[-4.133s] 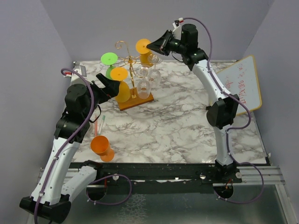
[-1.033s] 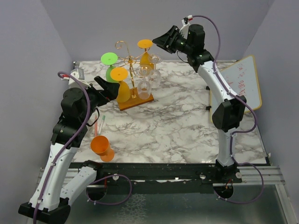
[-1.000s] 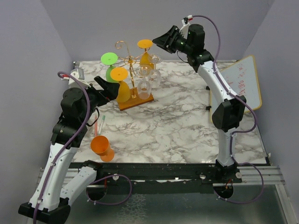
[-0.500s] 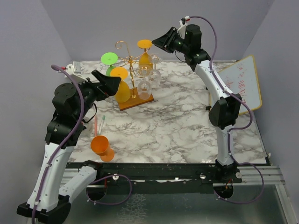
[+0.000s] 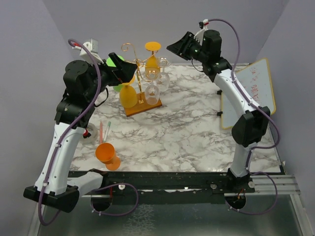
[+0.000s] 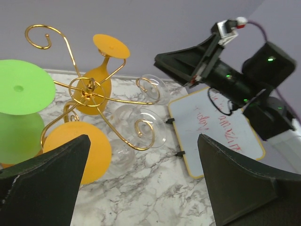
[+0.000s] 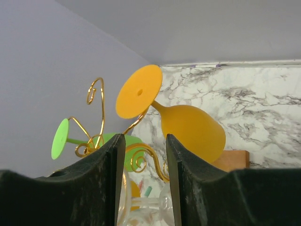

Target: Place the wine glass upside down on the wine glass rack

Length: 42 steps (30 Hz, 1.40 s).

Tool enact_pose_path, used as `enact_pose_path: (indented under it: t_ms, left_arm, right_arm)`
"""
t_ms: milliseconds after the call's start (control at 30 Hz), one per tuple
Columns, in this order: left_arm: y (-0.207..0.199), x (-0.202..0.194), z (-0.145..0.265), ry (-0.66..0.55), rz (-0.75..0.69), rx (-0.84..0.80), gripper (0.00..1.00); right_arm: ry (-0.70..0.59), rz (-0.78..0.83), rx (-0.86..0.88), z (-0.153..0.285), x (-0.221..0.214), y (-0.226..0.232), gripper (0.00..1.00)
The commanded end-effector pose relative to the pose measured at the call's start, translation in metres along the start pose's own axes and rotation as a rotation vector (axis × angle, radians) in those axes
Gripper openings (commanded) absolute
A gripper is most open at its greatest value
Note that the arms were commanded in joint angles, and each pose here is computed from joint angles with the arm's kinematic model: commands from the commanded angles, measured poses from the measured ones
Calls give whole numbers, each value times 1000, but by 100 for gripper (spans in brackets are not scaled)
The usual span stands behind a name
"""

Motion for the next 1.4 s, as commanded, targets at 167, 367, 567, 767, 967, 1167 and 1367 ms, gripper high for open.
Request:
enact_pose_path:
  t_ms: [167, 367, 567, 767, 967, 1167, 1367]
  left_arm:
    - [9, -1, 27, 15, -171, 93, 99]
    - [11, -6, 65, 13, -220, 151, 99]
    - [18, -17, 98, 30, -215, 233, 99]
    - [3, -12, 100, 65, -167, 155, 99]
    - [26, -33, 109, 100, -73, 363, 93]
    - [65, -68, 146, 124, -20, 690, 77]
    - [87, -109, 168, 292, 20, 806, 77]
  right_arm:
    - [-103, 170, -148, 80, 11, 23, 53]
    - [-72, 227, -244, 129, -19, 17, 60]
    - [-21, 255, -377, 182, -59, 3, 63]
    - [70, 234, -384, 214, -90, 0, 63]
    - [166, 163, -349, 234, -119, -1, 63]
    - [220, 71, -350, 242, -152, -14, 62]
    - [254, -1, -427, 241, -170, -29, 62]
Point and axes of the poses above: each gripper's point midway between its finger pads, its own z axis back along the fingers, its own y axis along the line the jaws close on, x = y × z, the point moved 10 cm from there along z, back along the fingers, and after that the axes turned 7 degrees about z, right-handed, at the moved point
